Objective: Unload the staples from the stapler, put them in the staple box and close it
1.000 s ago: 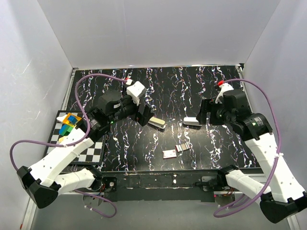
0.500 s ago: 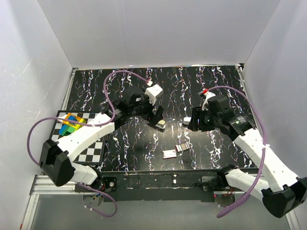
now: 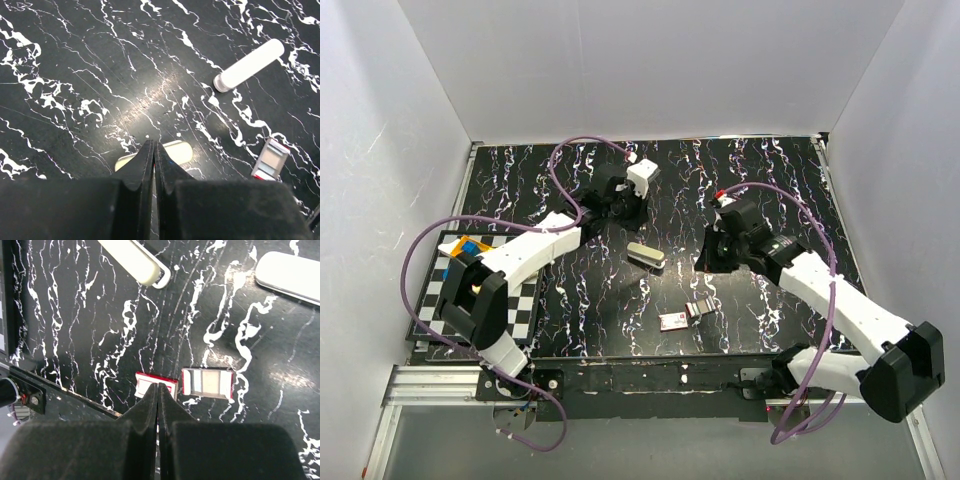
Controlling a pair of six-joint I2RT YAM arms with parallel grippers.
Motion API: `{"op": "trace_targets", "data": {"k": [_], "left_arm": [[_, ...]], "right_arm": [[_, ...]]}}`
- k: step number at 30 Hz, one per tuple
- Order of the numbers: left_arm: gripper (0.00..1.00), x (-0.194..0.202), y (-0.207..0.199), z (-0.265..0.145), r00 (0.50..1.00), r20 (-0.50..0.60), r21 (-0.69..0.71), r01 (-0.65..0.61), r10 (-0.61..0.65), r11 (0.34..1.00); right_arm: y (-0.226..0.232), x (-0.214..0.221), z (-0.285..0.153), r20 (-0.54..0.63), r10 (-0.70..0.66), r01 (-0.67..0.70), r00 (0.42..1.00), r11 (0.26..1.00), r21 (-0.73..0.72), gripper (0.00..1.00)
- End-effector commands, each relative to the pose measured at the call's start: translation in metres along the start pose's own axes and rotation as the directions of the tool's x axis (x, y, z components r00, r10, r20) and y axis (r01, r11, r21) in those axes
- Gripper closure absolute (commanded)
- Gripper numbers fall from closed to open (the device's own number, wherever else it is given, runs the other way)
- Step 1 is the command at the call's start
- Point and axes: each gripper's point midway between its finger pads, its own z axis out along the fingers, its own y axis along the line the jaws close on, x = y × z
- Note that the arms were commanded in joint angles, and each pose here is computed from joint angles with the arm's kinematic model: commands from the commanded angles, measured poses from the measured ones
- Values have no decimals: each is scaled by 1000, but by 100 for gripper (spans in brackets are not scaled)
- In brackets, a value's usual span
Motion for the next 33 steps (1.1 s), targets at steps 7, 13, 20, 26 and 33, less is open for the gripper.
{"op": "trace_targets", "data": {"k": [7, 13, 20, 26, 33], "left_arm": [[100, 1, 36, 37, 994, -24, -111, 105, -108, 988], [100, 24, 50, 63, 985, -97, -148, 129, -144, 981], [100, 47, 60, 72, 976, -146, -179, 135, -162, 974], [100, 61, 65, 73, 966, -177, -193, 154, -188, 969], [100, 74, 65, 70, 956, -209, -203, 161, -204, 966]], "right_arm": [[34, -16, 43, 44, 111, -106, 993, 990, -95, 99], [41, -9, 72, 14, 181, -179, 983, 979, -97, 99], [43, -7, 97, -3, 209, -209, 978, 976, -64, 99], [46, -1, 116, -30, 229, -231, 973, 972, -43, 99], [50, -6, 134, -23, 241, -241, 970, 970, -27, 99]]}}
